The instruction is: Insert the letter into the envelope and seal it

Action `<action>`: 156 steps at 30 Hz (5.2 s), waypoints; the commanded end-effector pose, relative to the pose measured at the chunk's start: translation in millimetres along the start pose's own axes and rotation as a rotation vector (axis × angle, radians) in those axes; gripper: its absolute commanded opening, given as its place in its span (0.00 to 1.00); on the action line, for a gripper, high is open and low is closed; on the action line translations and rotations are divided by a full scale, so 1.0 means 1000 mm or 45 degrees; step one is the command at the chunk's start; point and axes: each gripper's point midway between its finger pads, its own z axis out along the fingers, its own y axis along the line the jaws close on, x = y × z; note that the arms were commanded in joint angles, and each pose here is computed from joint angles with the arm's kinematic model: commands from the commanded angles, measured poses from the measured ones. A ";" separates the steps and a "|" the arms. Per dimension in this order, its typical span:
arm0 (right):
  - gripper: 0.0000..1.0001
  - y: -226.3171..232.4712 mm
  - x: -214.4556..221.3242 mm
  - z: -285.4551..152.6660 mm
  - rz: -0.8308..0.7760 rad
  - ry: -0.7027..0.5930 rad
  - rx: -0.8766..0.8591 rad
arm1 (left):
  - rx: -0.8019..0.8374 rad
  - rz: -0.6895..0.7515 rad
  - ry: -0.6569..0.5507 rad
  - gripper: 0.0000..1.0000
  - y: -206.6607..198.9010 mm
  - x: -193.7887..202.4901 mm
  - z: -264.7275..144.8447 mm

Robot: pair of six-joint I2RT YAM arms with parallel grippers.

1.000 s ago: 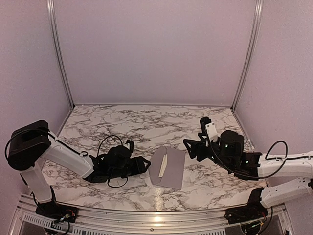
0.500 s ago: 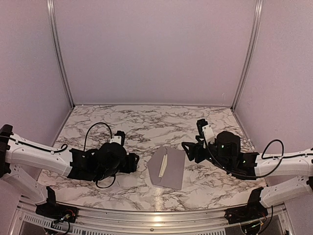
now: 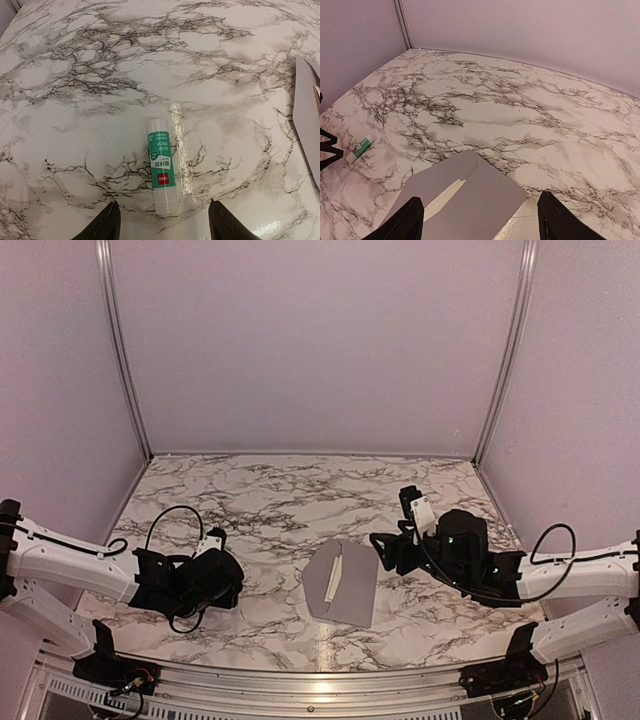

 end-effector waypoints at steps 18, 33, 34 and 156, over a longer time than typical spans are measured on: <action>0.72 0.008 -0.005 0.012 0.016 0.011 -0.028 | 0.114 -0.039 0.139 0.42 -0.001 0.027 0.039; 0.72 0.009 -0.002 0.015 0.021 0.015 -0.036 | 0.240 0.039 0.098 0.00 -0.022 0.021 0.038; 0.72 0.010 -0.002 0.015 0.025 0.012 -0.038 | 0.259 0.050 0.077 0.00 -0.024 0.017 0.036; 0.00 0.153 -0.026 -0.045 0.068 0.103 -1.145 | 1.309 0.866 -0.483 0.00 -0.161 -0.031 -0.113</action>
